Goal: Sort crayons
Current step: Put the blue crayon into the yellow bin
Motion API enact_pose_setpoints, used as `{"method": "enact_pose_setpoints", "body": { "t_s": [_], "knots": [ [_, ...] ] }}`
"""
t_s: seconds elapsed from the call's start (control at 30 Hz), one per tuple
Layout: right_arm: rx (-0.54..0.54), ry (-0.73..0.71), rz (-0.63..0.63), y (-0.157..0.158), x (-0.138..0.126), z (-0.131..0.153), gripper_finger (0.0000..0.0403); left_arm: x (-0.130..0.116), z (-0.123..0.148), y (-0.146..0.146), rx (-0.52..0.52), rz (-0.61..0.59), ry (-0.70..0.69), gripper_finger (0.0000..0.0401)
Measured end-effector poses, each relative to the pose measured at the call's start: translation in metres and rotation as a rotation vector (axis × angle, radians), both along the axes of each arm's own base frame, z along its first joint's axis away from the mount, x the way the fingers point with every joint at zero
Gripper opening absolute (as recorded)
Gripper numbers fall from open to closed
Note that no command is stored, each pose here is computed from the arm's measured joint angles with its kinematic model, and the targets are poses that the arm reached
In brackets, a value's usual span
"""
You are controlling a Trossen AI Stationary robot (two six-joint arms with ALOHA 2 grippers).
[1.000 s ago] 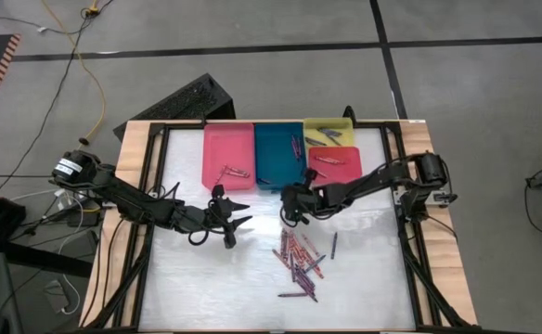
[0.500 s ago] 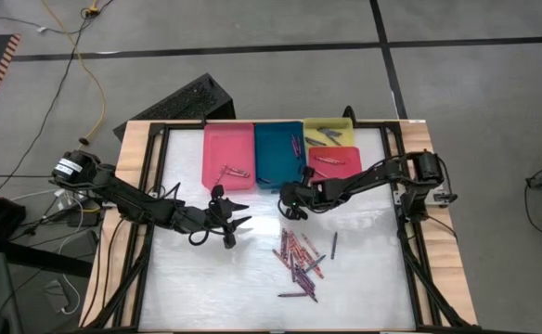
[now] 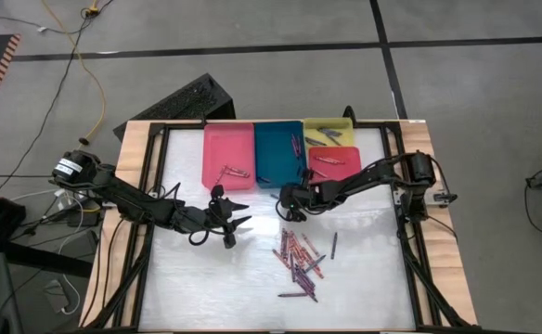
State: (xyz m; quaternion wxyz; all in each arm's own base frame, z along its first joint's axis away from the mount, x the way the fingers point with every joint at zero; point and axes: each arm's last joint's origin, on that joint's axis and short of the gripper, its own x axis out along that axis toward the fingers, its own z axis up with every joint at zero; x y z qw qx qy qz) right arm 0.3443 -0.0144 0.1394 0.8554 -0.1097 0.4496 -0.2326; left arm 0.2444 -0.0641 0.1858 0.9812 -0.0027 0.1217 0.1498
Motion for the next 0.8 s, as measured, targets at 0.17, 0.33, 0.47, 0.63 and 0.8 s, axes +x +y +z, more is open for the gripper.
{"method": "enact_pose_setpoints", "body": {
  "t_s": [0.17,0.33,0.47,0.63,0.8],
  "knots": [
    [0.003,0.005,0.036,0.012,0.000,0.002,0.0000,0.000,0.000,0.000,-0.001,0.000,0.004,0.0139],
    [-0.005,-0.010,0.092,0.035,0.007,0.016,0.0000,0.000,-0.002,-0.002,-0.015,-0.066,0.022,0.0139],
    [-0.024,-0.059,0.139,0.057,0.010,0.046,0.0000,0.000,-0.002,-0.002,-0.006,-0.092,0.028,0.0139],
    [-0.001,-0.188,0.256,0.091,0.003,0.105,0.0000,0.001,0.000,-0.003,0.017,-0.131,0.016,0.0139],
    [-0.016,-0.352,0.373,0.122,-0.024,0.169,0.0000,0.006,0.005,-0.003,0.112,-0.170,-0.036,0.0139]
  ]
}}
